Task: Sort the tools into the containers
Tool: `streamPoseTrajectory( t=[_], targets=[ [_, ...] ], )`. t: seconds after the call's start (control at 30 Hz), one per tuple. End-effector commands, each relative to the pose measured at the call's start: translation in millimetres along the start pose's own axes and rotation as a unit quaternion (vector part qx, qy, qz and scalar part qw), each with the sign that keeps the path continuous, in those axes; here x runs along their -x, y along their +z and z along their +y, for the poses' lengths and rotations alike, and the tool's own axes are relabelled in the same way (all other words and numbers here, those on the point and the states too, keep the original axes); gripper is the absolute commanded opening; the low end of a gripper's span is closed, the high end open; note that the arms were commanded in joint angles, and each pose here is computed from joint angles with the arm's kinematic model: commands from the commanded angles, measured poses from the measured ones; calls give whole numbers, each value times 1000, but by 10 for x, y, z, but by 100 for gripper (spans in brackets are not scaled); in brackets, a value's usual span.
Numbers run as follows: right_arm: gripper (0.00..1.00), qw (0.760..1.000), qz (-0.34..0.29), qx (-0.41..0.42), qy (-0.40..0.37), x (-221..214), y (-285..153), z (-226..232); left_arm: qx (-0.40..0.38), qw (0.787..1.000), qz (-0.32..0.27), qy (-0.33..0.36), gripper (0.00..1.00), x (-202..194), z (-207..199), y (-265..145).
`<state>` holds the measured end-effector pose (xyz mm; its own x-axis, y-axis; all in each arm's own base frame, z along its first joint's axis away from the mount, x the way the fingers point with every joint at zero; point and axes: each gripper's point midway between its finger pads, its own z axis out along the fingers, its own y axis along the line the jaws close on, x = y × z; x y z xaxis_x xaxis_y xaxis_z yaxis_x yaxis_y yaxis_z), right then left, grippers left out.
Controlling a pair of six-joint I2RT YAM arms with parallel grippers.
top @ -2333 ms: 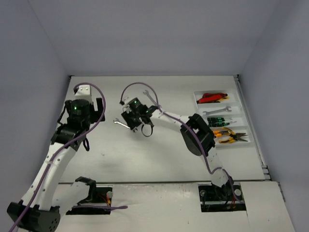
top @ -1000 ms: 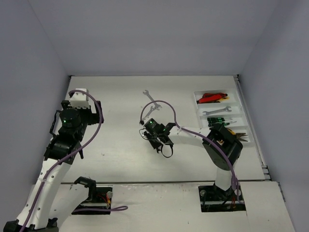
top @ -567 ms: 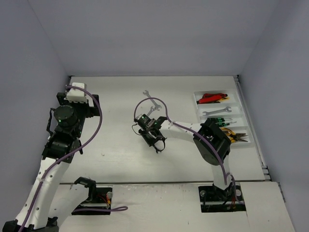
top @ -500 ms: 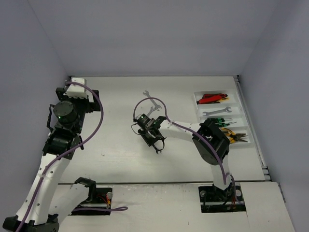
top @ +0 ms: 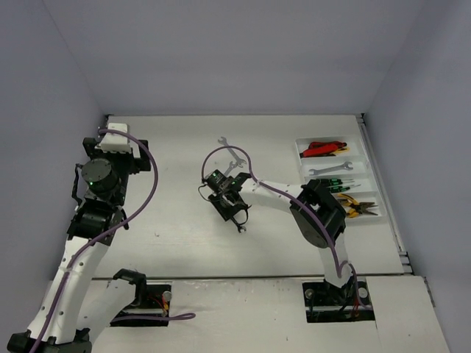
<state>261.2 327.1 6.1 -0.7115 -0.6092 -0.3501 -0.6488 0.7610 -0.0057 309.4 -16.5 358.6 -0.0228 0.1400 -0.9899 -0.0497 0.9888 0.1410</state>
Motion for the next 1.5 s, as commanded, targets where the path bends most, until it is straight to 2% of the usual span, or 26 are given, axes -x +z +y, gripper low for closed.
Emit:
streamPoseTrajectory(
  t=[0.0,0.1,0.2,0.33,0.47,0.67,0.83,1.0,1.07,1.23,1.37,1.47],
  targets=[
    [21,991,132,11,-19,-745,373,-4,38,998,-47,-16,88,260,164,-40],
    [0,990,139,27,-15,-748,410,30,55,997,-44,-20,88,248,221,-42],
    [0,991,128,35,-11,-655,376,49,50,998,-42,-20,88,227,199,-35],
    [0,998,64,14,26,-202,149,-120,34,998,-44,-24,88,215,137,-37],
    [0,996,3,-15,86,178,-132,-513,33,998,-42,-27,88,197,128,-28],
    [0,969,-97,-80,213,573,-773,-1461,28,998,-41,-32,88,189,102,-16],
    [0,917,-146,-127,348,479,-1175,-2447,25,998,-39,-34,88,180,90,-9],
    [0,836,-187,-157,491,72,-1374,-3453,22,998,-38,-35,88,174,72,4],
    [0,811,-200,-154,528,-39,-1336,-3640,18,998,-38,-36,88,175,57,5],
    [0,728,-236,-141,628,-361,-1237,-4035,17,998,-40,-37,88,184,58,-3],
    [0,679,-255,-135,675,-448,-1201,-4226,16,998,-41,-37,88,191,57,-7],
    [0,653,-267,-130,696,-452,-1188,-4323,19,998,-41,-35,88,188,69,-14]
  ],
)
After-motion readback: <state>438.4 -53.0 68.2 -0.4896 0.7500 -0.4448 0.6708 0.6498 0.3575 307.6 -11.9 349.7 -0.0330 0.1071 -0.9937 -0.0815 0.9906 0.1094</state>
